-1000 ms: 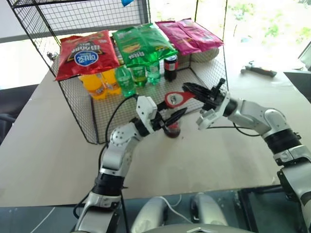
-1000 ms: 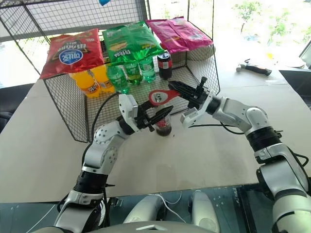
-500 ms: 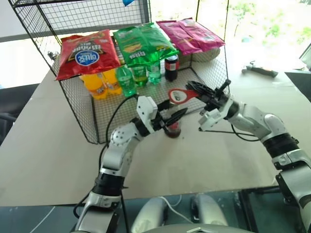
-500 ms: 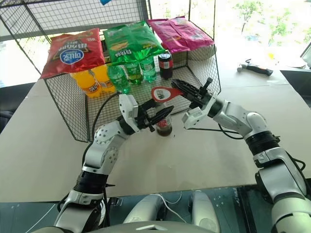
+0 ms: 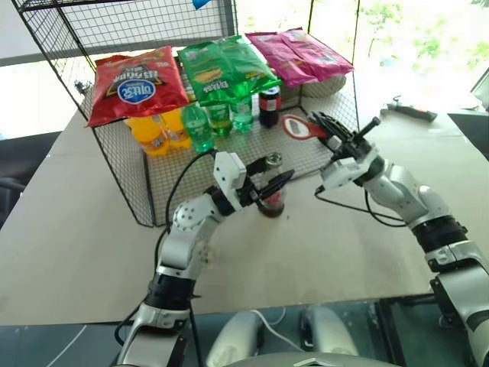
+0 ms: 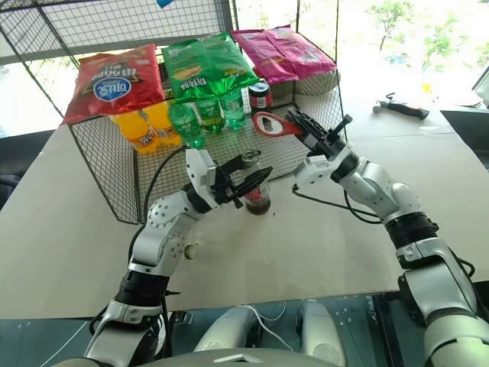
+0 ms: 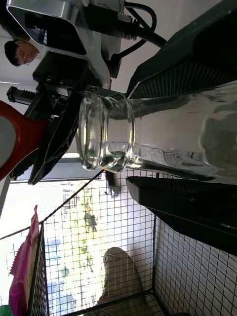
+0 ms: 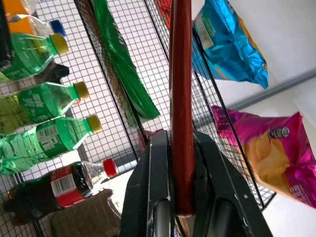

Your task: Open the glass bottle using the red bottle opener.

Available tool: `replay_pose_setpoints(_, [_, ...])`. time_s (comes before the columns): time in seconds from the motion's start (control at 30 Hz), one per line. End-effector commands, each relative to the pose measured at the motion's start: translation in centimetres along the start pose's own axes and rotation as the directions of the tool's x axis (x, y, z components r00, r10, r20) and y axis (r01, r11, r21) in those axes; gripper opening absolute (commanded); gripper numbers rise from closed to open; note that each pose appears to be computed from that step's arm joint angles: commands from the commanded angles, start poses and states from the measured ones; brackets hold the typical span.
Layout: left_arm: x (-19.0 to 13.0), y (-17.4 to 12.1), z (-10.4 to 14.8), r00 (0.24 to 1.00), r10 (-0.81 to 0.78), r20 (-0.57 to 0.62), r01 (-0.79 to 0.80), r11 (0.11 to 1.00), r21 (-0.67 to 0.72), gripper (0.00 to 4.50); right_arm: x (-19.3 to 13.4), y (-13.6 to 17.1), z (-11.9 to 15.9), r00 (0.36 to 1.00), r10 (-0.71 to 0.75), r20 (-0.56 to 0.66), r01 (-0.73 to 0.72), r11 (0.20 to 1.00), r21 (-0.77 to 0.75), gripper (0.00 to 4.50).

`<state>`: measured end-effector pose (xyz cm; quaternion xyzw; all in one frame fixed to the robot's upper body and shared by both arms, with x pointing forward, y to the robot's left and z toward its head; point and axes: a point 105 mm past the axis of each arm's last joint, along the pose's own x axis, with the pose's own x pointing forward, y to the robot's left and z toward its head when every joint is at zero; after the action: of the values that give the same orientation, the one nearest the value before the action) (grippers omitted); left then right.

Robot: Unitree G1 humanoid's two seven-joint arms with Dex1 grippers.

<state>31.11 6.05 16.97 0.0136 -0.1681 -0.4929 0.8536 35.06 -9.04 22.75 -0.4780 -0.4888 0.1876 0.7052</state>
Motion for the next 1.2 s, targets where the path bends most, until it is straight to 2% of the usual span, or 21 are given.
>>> replay_pose_setpoints(0.03, [-0.4, -0.2, -1.2, 0.999, 0.004, -0.046, -0.006, 0.999, -0.039, 2.29, -0.1, -1.4, -0.4, 0.998, -0.064, -0.025, 0.065, 0.998, 0.013, 0.0])
replay_pose_setpoints(0.07, [-0.4, -0.2, -1.2, 0.999, 0.002, -0.044, -0.004, 0.999, -0.04, 2.77, -0.1, -1.4, -0.4, 0.997, -0.065, -0.028, 0.066, 0.998, 0.015, 0.0])
replay_pose_setpoints(0.1, [-0.5, -0.3, -1.2, 0.999, 0.0, -0.042, -0.002, 0.999, -0.042, 3.01, -0.1, -1.4, -0.5, 0.997, -0.065, -0.03, 0.066, 0.998, 0.016, 0.0])
replay_pose_setpoints(0.17, [-0.5, -0.3, -1.1, 0.999, 0.0, -0.04, -0.002, 0.999, -0.042, 3.82, -0.1, -1.4, -0.5, 0.997, -0.067, -0.038, 0.068, 0.998, 0.019, 0.0])
replay_pose_setpoints(0.2, [-0.5, -0.3, -1.1, 0.999, 0.001, -0.04, -0.003, 0.999, -0.043, 4.34, -0.2, -1.4, -0.6, 0.997, -0.068, -0.041, 0.069, 0.997, 0.021, 0.0])
replay_pose_setpoints(0.23, [-0.5, -0.2, -1.1, 0.999, 0.005, -0.042, -0.006, 0.999, -0.041, 4.44, -0.2, -1.4, -0.6, 0.997, -0.069, -0.045, 0.07, 0.997, 0.023, 0.0])
replay_pose_setpoints(0.53, [-0.6, -0.6, -0.7, 0.999, -0.001, -0.034, 0.0, 0.999, -0.032, 4.44, -0.7, -1.3, -1.1, 0.994, -0.072, -0.077, 0.076, 0.996, 0.052, 0.0])
replay_pose_setpoints(0.57, [-0.7, -0.6, -0.6, 0.999, -0.002, -0.034, 0.001, 1.0, -0.026, 4.44, -0.9, -1.2, -1.4, 0.992, -0.077, -0.101, 0.085, 0.993, 0.081, 0.0])
replay_pose_setpoints(0.63, [-0.9, -0.8, -0.5, 0.999, -0.01, -0.04, 0.009, 1.0, -0.018, 4.44, -1.6, -0.2, -2.6, 0.977, -0.065, -0.203, 0.114, 0.963, 0.243, 0.0])
replay_pose_setpoints(0.7, [-1.4, -1.1, -0.3, 0.999, -0.017, -0.049, 0.016, 1.0, -0.022, 4.44, -3.0, 1.6, -3.5, 0.951, -0.008, -0.31, 0.158, 0.872, 0.463, 0.0])
replay_pose_setpoints(0.83, [-2.8, -2.0, -0.4, 0.996, -0.035, -0.084, 0.032, 0.999, -0.04, 4.44, -5.5, 3.2, -3.1, 0.925, 0.075, -0.373, 0.221, 0.692, 0.687, 0.0])
replay_pose_setpoints(0.97, [-3.5, -2.3, -0.4, 0.994, -0.028, -0.11, 0.023, 0.999, -0.05, 4.44, -7.2, 4.0, -2.5, 0.898, 0.143, -0.415, 0.282, 0.538, 0.794, 0.0])
replay_pose_setpoints(1.13, [-4.2, -2.2, -0.6, 0.991, 0.012, -0.134, -0.018, 0.999, -0.042, 4.44, -9.3, 5.6, -1.0, 0.849, 0.314, -0.425, 0.361, 0.244, 0.9, 0.0])
replay_pose_setpoints(1.2, [-4.5, -2.0, -0.7, 0.99, 0.041, -0.138, -0.047, 0.998, -0.035, 4.44, -9.7, 5.9, -0.3, 0.834, 0.372, -0.408, 0.368, 0.177, 0.913, 0.0])
